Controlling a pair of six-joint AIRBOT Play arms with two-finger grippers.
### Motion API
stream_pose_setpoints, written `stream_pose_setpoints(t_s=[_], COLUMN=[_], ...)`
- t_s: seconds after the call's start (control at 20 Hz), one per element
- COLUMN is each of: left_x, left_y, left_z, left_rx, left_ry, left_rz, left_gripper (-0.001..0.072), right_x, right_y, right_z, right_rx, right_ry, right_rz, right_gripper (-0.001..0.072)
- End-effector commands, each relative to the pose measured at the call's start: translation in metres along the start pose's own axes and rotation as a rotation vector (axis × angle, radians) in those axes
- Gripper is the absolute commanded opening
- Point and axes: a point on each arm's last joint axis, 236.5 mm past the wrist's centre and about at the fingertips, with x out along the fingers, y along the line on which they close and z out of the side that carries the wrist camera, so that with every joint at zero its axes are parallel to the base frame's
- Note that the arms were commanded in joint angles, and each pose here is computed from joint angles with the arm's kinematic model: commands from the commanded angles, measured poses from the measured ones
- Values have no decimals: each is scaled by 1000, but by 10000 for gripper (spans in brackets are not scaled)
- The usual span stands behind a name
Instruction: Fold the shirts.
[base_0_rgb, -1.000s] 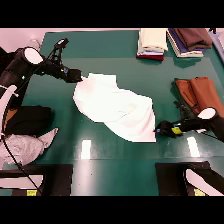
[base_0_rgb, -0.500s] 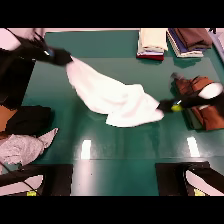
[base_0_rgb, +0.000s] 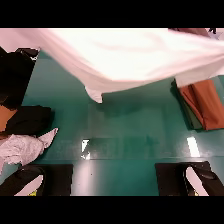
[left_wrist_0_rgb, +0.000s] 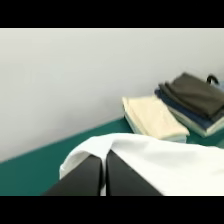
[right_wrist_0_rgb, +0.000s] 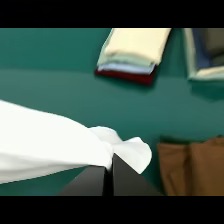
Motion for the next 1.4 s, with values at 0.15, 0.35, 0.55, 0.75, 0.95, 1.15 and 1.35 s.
stream_pose_setpoints(t_s=[0.15, 0.35, 0.55, 0.75, 0.95, 1.15, 1.35], left_x=[-28, 72, 165, 198, 190, 124, 62], left_y=[-4, 22, 43, 50, 87, 120, 101], left_z=[26, -83, -276, -429, -451, -437, -473], left_rx=[17, -38, -133, -224, -357, -421, -497], left_ry=[-88, 213, 668, 981, 1028, 1158, 1251], left_rz=[14, 12, -14, -16, 101, 159, 186], left_gripper=[27, 28, 28, 29, 567, 567, 567], right_x=[-30, 50, 146, 214, 253, 240, 208], right_y=[2, 6, 3, -2, -16, 4, 20], right_z=[21, -32, -143, -239, -241, -207, -209], right_rx=[-26, 70, 99, 140, 167, 235, 229], right_ry=[7, 289, 675, 934, 952, 893, 829], right_rz=[-29, 88, 88, 90, 84, 232, 254], right_gripper=[20, 20, 20, 22, 509, 428, 428])
